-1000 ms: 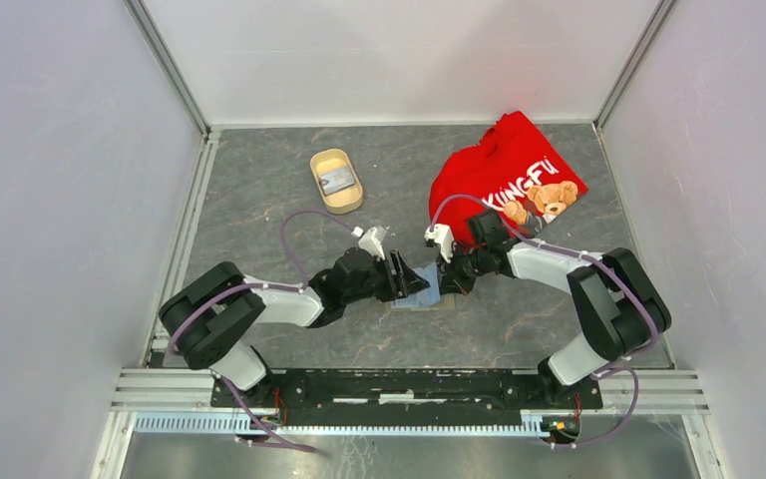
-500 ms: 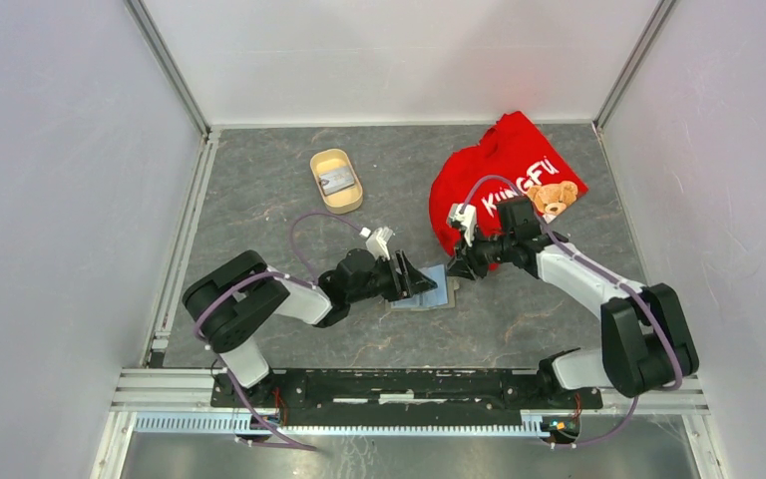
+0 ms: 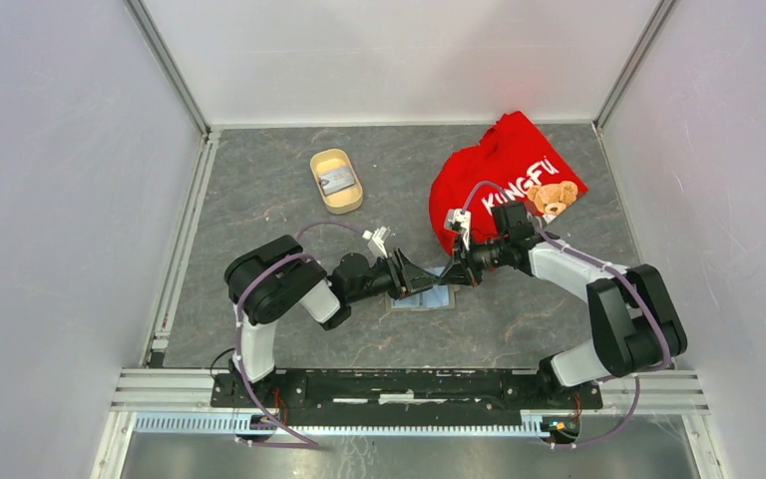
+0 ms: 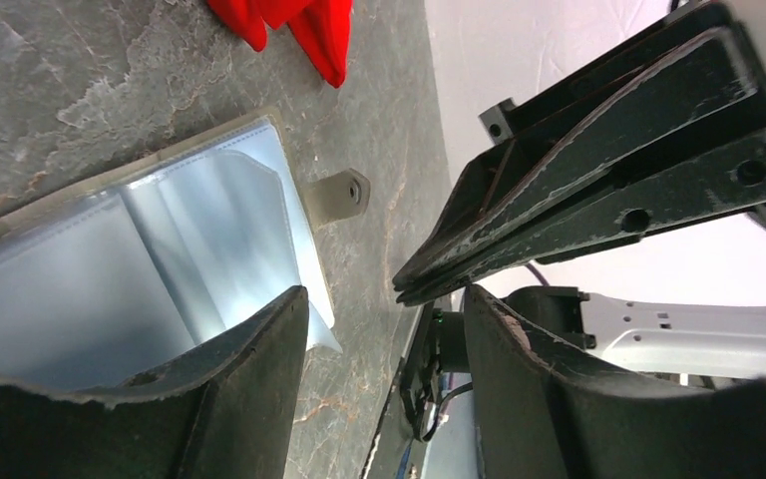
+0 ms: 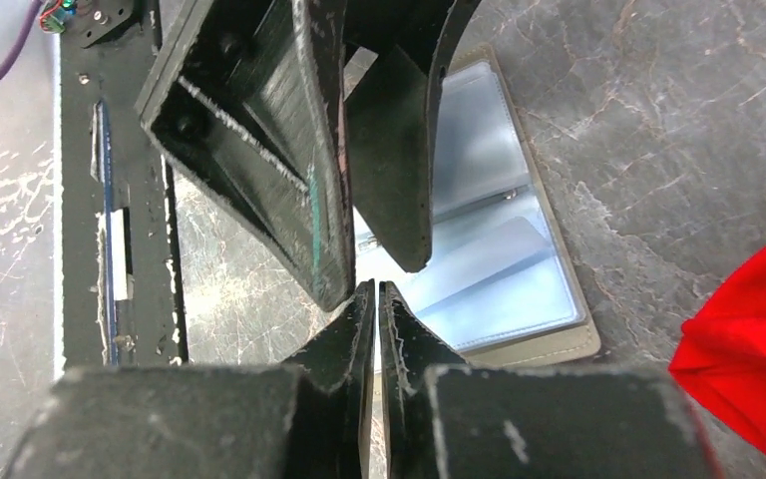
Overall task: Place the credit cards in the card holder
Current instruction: Open the card holder at the center of the board.
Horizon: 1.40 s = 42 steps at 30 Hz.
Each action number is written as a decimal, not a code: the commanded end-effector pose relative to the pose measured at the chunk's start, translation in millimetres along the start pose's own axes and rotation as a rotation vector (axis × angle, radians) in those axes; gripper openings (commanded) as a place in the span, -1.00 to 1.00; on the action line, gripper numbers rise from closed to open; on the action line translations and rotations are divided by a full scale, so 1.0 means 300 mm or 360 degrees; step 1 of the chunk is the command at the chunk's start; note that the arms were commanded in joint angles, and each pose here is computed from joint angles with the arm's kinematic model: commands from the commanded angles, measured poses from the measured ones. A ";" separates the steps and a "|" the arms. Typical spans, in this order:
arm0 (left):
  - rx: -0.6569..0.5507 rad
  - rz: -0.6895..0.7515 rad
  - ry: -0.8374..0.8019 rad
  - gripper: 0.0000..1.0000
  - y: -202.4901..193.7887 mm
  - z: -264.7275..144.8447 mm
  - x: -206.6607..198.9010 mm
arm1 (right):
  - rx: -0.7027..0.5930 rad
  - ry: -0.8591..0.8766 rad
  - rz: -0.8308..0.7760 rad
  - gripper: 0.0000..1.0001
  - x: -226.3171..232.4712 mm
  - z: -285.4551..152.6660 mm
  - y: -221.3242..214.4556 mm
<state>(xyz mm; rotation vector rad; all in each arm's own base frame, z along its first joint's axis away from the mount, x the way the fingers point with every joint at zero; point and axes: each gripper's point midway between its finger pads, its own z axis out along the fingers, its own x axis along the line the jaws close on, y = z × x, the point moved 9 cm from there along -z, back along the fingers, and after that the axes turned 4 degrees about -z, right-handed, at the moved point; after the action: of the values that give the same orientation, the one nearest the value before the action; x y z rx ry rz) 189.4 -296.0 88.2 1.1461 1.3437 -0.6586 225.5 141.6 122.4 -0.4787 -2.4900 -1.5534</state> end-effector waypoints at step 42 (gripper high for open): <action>-0.0008 0.0433 0.0738 0.38 0.098 -0.171 -0.066 | 0.0173 -0.0133 0.0303 -0.90 -0.076 0.060 -0.116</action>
<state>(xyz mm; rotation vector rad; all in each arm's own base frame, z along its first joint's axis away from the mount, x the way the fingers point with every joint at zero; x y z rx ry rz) 186.5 -235.4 114.1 1.4495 1.5903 -0.2395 226.6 137.2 71.4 -0.7881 -2.4534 -1.3158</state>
